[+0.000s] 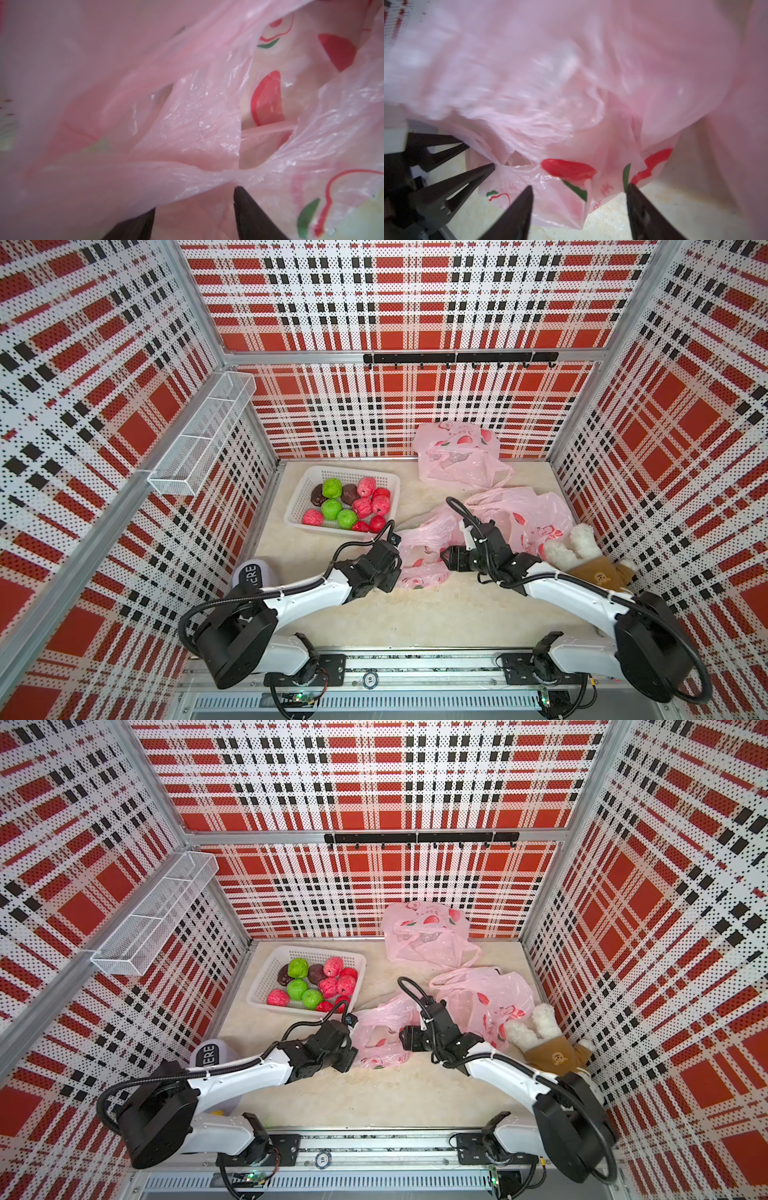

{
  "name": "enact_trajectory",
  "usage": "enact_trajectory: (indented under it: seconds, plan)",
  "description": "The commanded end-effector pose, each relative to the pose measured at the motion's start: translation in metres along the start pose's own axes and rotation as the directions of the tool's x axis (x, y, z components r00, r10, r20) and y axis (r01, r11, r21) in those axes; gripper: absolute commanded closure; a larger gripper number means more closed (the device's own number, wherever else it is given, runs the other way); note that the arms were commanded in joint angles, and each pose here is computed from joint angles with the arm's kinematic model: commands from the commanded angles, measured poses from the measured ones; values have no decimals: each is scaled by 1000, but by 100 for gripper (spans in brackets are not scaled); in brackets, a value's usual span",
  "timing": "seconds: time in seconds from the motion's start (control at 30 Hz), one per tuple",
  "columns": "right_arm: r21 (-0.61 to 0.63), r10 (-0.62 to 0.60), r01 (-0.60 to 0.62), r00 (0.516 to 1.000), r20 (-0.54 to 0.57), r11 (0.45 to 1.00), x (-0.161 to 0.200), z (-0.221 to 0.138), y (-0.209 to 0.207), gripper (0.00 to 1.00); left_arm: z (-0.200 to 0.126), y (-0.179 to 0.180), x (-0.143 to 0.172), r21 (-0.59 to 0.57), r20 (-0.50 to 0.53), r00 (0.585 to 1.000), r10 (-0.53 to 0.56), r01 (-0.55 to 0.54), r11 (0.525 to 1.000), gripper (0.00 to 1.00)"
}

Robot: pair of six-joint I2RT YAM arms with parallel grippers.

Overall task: Untie the knot of a plastic bag & take out the apple
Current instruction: Adjust the plastic bag at the center of the board.

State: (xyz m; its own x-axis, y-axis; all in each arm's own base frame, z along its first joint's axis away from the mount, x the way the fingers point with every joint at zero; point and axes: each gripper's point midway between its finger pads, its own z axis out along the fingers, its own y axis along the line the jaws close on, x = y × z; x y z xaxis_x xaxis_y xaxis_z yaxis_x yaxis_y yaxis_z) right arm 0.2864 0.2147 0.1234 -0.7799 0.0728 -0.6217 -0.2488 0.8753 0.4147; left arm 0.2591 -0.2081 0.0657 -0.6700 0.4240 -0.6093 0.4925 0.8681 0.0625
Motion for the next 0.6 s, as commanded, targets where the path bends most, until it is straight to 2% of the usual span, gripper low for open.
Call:
enact_trajectory:
  seconds: [0.0,0.1,0.2,0.3,0.33,0.57]
  plan:
    - [64,-64,54,986,157,996,-56,-42,6,14,-19,4,-26,-10,83,996,-13,14,1000,37]
    - [77,-24,12,987,160,997,-83,-55,-5,10,-28,4,-38,-2,121,993,-4,5,1000,37]
    - [56,57,-62,994,89,997,-98,-41,-21,8,-35,-1,-47,12,152,988,8,-10,1000,37]
    - [39,92,-91,996,-15,995,-104,-13,-23,8,-39,-7,-53,19,176,984,29,-33,999,37]
    - [32,68,-66,997,-43,997,-106,-1,-23,8,-39,-9,-53,21,181,983,35,-39,999,37]
    - [21,114,-112,975,-190,993,-101,74,-27,12,-38,-28,-52,44,197,978,65,-75,996,37]
